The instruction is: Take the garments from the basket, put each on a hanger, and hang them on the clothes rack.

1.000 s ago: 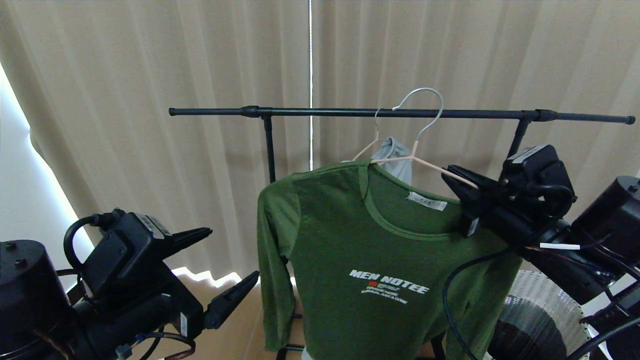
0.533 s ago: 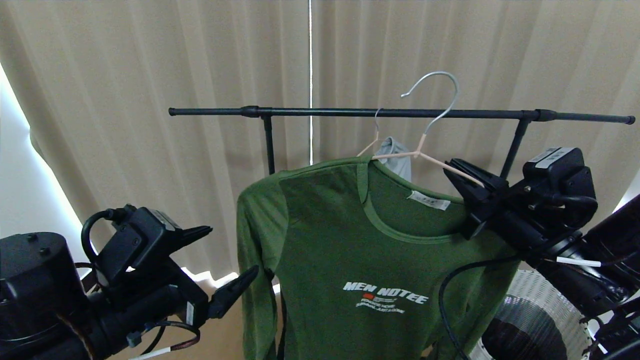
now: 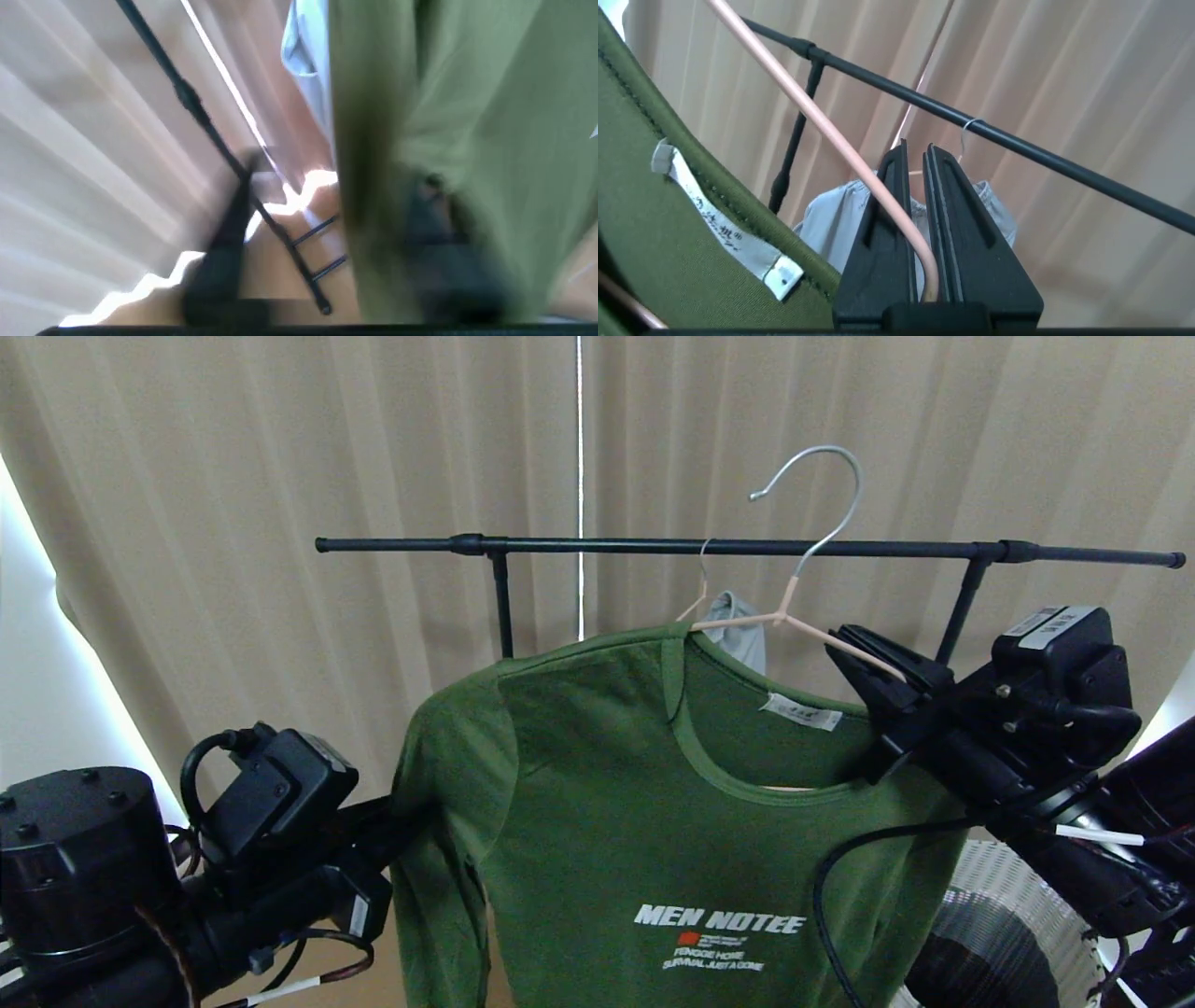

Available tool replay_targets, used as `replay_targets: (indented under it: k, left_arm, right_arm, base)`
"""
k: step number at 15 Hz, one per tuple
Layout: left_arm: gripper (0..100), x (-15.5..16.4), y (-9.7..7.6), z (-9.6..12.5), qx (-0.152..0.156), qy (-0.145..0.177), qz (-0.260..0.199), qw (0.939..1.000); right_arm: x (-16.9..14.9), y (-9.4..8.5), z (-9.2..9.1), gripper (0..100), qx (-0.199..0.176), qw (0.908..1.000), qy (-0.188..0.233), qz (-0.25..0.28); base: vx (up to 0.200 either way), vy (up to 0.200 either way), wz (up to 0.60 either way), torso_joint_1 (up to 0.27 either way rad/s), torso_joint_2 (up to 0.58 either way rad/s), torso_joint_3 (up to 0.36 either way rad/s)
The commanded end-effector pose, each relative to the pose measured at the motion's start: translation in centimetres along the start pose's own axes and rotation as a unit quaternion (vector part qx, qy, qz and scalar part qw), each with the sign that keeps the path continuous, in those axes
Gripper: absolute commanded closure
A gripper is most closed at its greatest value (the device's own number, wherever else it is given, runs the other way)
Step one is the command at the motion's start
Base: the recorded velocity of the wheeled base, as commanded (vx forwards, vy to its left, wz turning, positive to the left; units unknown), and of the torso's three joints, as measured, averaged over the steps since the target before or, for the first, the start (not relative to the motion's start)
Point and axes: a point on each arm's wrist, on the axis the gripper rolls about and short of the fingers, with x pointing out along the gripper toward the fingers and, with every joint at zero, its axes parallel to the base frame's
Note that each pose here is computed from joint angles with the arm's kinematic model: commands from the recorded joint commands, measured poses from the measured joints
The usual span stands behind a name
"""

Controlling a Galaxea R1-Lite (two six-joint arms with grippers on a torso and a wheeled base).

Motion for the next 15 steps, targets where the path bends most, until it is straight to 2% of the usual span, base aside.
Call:
replay_targets:
  k: [1,5,10,11,13,15]
  left_arm:
    - [100,-0.4,0.8,-0.9,0.009,0.017,0.022,0.9996]
    - [100,-2.3,1.5,-1.0,0.004,0.009,0.052,0.9986]
    - [100,-2.9,1.3,-1.0,0.007,0.001,0.050,0.9987]
    - [0,-2.9,1.3,-0.9,0.008,0.000,0.050,0.9987]
    - [0,-3.3,1.3,-0.6,0.005,-0.010,0.052,0.9986]
    - [0,-4.2,1.5,0.0,0.005,-0.034,0.061,0.9976]
  right_arm:
    - [0.0,-0.6,0.0,100,-0.004,0.9999,-0.003,-0.013]
    - [-0.4,-3.1,0.1,100,-0.022,0.9979,-0.001,-0.061]
    - [-0.8,-3.3,0.2,100,-0.025,0.9976,0.001,-0.064]
    - [-0.8,-3.3,0.3,100,-0.027,0.9976,0.000,-0.064]
    - [-0.8,-3.3,0.2,100,-0.032,0.9975,0.003,-0.063]
    - [-0.9,-3.6,-0.2,100,-0.035,0.9968,0.016,-0.070]
  base:
    - [0.000,0.000,0.00,0.000,0.00,0.000]
    - [0.000,0.000,0.00,0.000,0.00,0.000]
    - [0.000,0.000,0.00,0.000,0.00,0.000]
    - [0.000,0.000,0.00,0.000,0.00,0.000]
    - [0.000,0.000,0.00,0.000,0.00,0.000]
    - [0.000,0.000,0.00,0.000,0.00,0.000]
